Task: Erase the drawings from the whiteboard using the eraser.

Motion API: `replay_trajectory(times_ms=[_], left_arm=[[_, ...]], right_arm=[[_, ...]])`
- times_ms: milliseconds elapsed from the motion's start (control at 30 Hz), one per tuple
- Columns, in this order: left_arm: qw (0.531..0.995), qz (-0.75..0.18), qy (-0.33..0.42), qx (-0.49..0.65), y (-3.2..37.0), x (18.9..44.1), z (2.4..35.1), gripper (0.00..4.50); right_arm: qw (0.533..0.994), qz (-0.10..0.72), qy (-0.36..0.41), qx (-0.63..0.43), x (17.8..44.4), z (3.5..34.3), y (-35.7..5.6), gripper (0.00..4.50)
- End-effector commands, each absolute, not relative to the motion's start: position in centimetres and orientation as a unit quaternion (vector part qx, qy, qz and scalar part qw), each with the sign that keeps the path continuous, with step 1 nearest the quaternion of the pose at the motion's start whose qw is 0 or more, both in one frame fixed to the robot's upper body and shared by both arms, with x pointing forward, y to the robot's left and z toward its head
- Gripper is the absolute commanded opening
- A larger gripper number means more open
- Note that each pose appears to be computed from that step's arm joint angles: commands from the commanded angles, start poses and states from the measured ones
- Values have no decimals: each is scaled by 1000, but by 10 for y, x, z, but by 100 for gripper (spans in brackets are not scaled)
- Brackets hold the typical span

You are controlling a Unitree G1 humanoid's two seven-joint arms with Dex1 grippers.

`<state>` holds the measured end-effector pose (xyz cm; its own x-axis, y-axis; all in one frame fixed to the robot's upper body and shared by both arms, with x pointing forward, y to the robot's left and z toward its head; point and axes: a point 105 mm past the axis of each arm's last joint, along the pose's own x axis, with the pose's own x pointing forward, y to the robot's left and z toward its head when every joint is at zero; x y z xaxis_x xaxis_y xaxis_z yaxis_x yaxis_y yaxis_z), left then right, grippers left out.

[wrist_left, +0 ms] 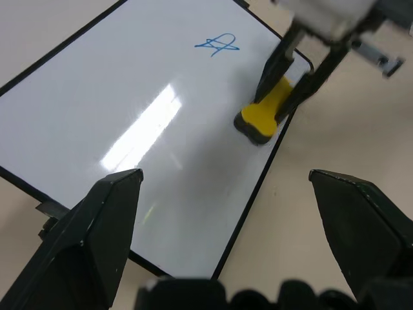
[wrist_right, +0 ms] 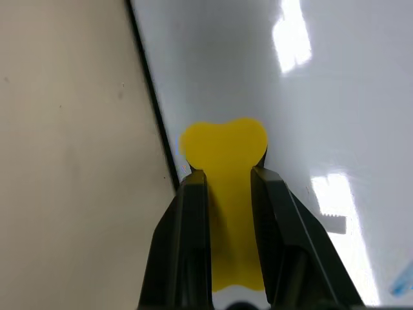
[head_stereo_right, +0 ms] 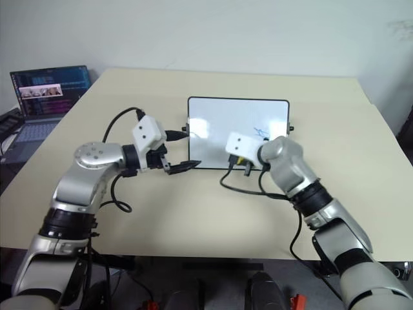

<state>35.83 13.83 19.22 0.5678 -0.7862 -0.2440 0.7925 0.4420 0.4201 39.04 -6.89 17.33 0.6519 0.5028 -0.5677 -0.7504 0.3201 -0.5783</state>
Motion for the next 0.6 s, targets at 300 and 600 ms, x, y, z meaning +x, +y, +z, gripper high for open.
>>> replay_trajectory(times_ms=[300, 600], left_arm=[[849, -450, -39, 275, 148, 360, 230, 450], [856, -431, -39, 282, 169, 360, 240, 450]], right_arm=[[847, 309, 77, -426, 368, 246, -158, 53], [855, 264, 71, -441, 370, 256, -197, 53]])
